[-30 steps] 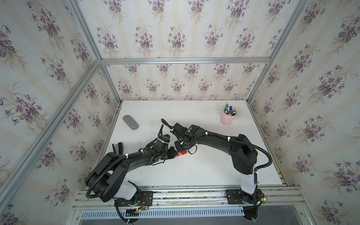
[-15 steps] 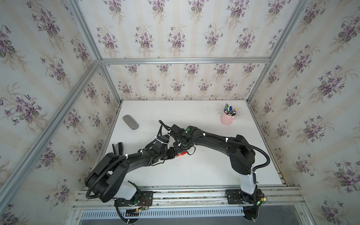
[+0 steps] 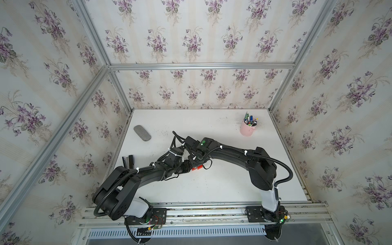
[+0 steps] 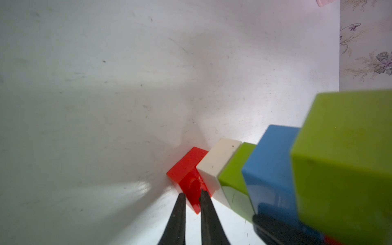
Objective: Assemble the letter y with lego
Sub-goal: Assemble the lego brick with the lego brick.
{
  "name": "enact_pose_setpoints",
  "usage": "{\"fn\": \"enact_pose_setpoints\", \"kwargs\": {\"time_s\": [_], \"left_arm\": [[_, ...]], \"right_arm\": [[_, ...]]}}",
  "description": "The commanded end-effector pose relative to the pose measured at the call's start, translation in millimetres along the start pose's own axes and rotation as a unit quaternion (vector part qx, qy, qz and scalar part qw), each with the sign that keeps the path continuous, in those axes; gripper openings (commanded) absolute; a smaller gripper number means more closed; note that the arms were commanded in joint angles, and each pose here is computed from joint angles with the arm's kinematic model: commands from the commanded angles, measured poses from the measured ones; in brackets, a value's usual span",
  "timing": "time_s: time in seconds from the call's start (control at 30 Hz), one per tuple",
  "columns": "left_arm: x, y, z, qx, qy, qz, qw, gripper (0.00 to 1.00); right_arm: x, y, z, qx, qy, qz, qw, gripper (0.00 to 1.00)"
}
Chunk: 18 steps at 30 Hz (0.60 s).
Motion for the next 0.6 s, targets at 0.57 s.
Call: {"fn": "enact_pose_setpoints", "kwargs": {"time_s": [0.57], "left_arm": [[23.0, 46.2, -5.7, -0.118, 0.025, -0.017, 0.993, 0.17]], "right_arm": [[21.4, 17.4, 19.8, -0.024, 0.065, -0.014, 0.997, 0.05]]}}
Point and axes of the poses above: each gripper's point midway between its finger pads, its own z axis out along the fingers, its own y axis along the line the jaws close on, x = y × z, the point moved 6 cm from there along -z, back along the fingers, and after that the axes turned 10 degrees about -z, right-handed, at the moved point
